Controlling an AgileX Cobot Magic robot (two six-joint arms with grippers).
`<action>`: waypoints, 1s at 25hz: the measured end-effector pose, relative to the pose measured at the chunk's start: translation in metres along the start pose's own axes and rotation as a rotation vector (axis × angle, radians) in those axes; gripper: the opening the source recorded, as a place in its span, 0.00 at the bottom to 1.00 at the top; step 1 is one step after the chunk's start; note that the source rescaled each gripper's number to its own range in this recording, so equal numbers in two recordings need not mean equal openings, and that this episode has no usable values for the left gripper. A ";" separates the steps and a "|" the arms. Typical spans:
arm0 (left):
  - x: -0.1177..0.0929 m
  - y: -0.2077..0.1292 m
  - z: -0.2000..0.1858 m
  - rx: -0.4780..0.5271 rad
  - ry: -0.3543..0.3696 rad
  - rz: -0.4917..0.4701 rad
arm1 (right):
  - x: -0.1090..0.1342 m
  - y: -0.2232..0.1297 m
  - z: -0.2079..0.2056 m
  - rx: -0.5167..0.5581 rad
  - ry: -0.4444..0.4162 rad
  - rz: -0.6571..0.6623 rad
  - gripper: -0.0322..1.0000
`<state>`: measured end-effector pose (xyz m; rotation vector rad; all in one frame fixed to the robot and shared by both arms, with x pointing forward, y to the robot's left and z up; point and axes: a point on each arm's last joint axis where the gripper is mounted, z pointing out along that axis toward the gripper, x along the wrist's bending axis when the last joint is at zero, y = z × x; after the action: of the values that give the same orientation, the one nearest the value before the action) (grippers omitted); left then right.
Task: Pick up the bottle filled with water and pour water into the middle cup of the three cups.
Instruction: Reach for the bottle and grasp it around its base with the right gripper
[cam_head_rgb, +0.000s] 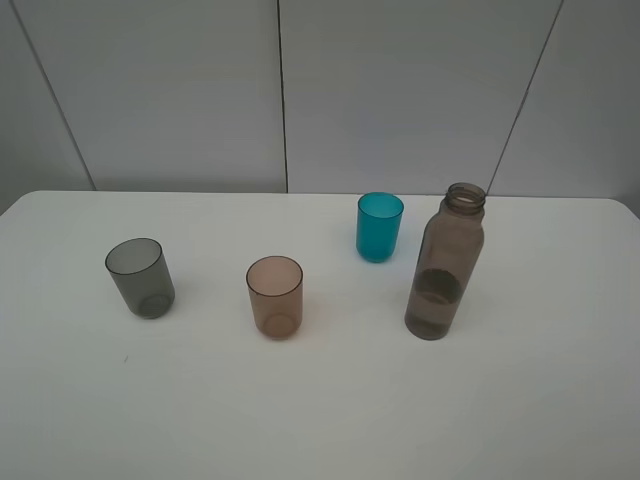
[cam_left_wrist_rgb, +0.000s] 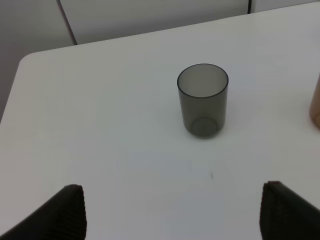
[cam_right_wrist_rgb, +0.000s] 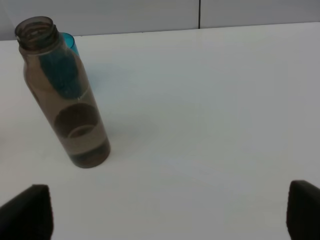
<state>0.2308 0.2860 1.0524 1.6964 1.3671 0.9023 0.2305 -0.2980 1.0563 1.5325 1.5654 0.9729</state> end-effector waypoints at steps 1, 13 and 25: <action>0.000 0.000 0.000 0.000 0.000 0.000 | 0.000 0.000 0.000 0.000 0.001 0.001 1.00; 0.000 0.000 0.000 0.000 0.000 0.000 | 0.005 0.041 0.004 0.039 0.054 -0.068 1.00; 0.000 0.000 0.000 0.000 0.000 0.000 | 0.025 0.074 0.082 0.333 0.304 -0.387 1.00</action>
<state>0.2308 0.2860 1.0524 1.6964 1.3671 0.9023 0.3357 -0.2700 1.0856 1.2551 2.2317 0.7742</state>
